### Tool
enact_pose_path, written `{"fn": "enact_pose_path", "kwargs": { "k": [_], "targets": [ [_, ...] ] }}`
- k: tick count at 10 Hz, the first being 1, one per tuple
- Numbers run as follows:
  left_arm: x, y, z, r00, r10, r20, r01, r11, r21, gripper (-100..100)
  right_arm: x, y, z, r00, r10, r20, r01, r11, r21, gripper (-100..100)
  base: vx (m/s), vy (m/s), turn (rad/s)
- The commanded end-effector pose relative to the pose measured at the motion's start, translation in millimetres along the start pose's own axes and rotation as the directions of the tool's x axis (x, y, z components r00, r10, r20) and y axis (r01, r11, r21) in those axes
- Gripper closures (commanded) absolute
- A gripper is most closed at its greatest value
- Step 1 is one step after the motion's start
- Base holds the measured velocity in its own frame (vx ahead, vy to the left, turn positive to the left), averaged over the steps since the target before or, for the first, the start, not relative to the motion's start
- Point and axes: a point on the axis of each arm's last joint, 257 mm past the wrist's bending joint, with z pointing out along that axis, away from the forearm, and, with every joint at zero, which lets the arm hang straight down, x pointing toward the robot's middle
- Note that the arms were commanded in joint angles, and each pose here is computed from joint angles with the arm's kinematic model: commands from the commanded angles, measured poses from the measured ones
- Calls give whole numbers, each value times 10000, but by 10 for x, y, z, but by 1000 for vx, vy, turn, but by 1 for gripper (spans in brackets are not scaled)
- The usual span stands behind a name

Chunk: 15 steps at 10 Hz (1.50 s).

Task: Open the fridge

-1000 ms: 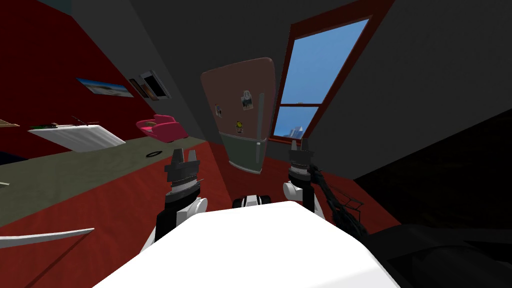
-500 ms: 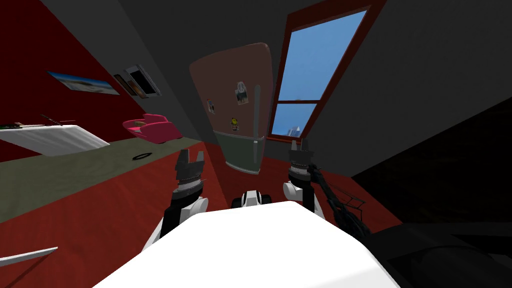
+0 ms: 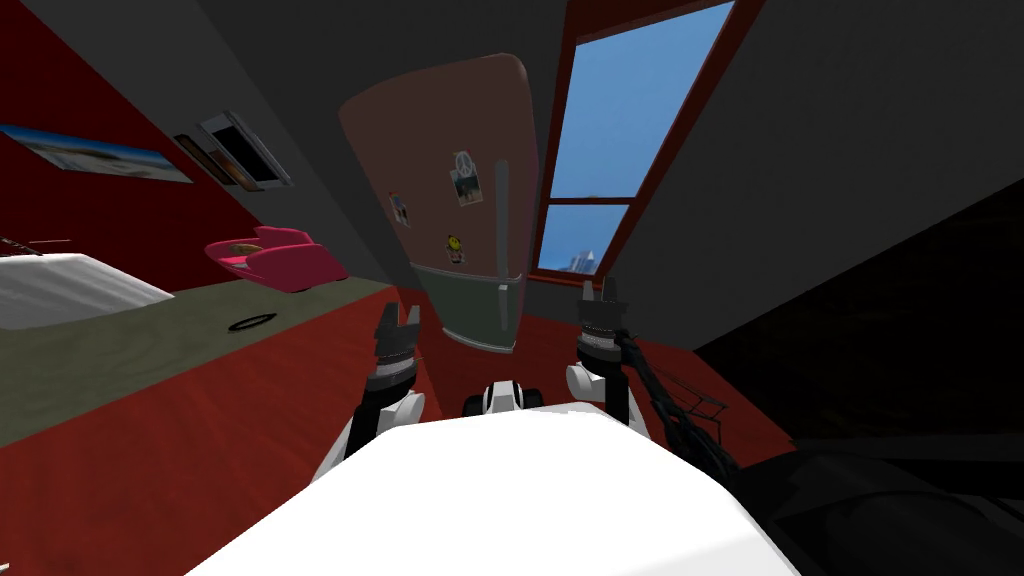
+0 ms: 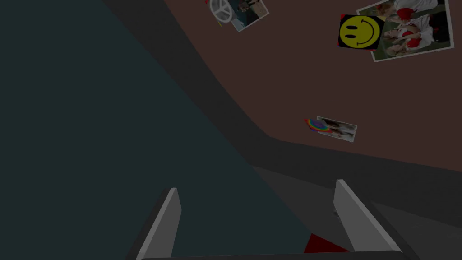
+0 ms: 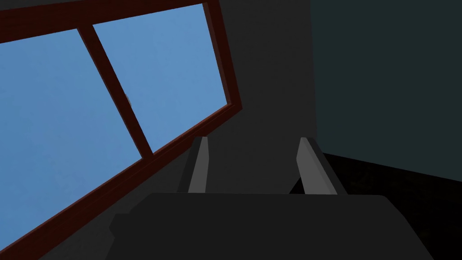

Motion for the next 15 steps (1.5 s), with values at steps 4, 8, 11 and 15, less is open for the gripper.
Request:
{"fn": "enact_pose_path", "kwargs": {
  "k": [4,8,11,15],
  "targets": [
    [176,282,-74,9997,-126,-189,121,9995,-282,-100,0,0,0,10000,-1,0,1,10000,0,0,106,-58,-69],
    [342,486,-141,9990,-241,-381,222,9985,-502,-100,0,0,0,10000,0,0,0,10000,0,0,111,-62,-79],
    [443,597,-184,9980,-280,-571,245,9978,-619,-100,0,0,0,10000,-1,0,1,10000,0,0,90,-36,-54],
    [599,757,-253,9954,-325,-905,253,9965,-790,-100,0,0,0,10000,-1,0,1,10000,0,0,83,-45,-67]
  ]
}}
